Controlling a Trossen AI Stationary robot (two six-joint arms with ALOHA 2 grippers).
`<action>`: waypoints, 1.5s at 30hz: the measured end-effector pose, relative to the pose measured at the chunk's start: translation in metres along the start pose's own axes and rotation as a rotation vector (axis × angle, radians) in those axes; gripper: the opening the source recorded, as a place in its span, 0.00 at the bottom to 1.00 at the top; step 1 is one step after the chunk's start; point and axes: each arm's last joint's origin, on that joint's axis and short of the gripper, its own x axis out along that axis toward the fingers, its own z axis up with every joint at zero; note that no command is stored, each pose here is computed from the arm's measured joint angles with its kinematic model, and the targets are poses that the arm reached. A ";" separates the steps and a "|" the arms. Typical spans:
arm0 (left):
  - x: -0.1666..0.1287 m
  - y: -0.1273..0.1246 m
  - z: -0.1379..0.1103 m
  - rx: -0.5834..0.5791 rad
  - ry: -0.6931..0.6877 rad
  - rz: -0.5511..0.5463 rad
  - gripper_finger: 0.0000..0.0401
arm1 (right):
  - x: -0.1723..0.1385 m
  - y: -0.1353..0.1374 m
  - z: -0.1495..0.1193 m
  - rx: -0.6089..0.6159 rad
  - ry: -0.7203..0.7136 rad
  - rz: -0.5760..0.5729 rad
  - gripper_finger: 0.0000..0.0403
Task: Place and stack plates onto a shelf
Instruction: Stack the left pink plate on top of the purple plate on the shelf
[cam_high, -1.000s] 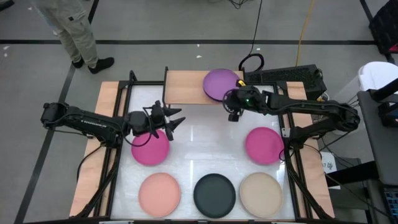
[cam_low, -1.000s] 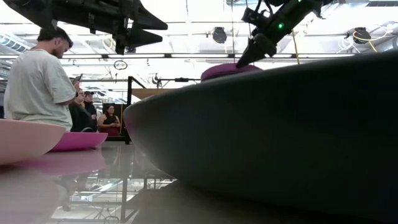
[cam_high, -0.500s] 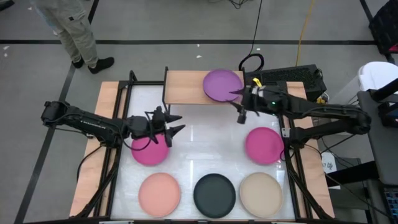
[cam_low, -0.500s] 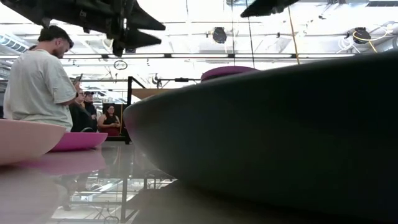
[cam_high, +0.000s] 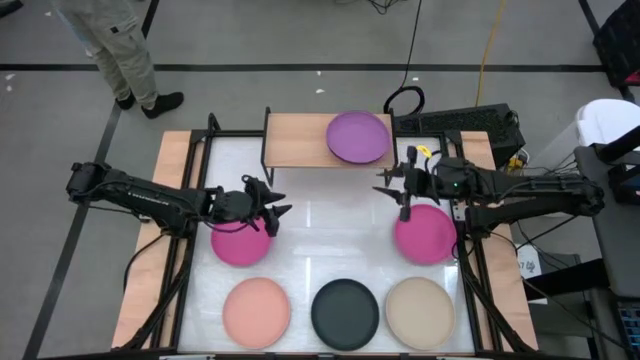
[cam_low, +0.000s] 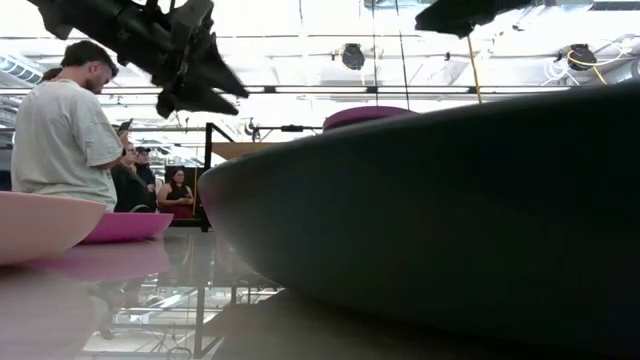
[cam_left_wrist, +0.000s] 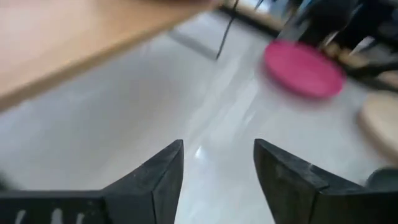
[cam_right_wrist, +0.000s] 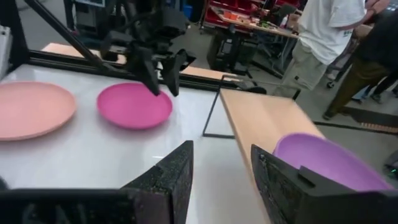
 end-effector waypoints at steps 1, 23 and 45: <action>-0.001 0.000 0.000 -0.008 0.039 0.022 0.47 | -0.002 0.001 -0.002 0.010 -0.004 0.004 0.35; 0.012 -0.021 -0.062 -0.095 0.665 0.118 0.40 | -0.026 0.007 -0.025 0.097 -0.127 0.017 0.35; 0.013 -0.006 -0.087 -0.172 0.894 0.363 0.21 | -0.026 0.007 -0.026 0.095 -0.123 0.019 0.35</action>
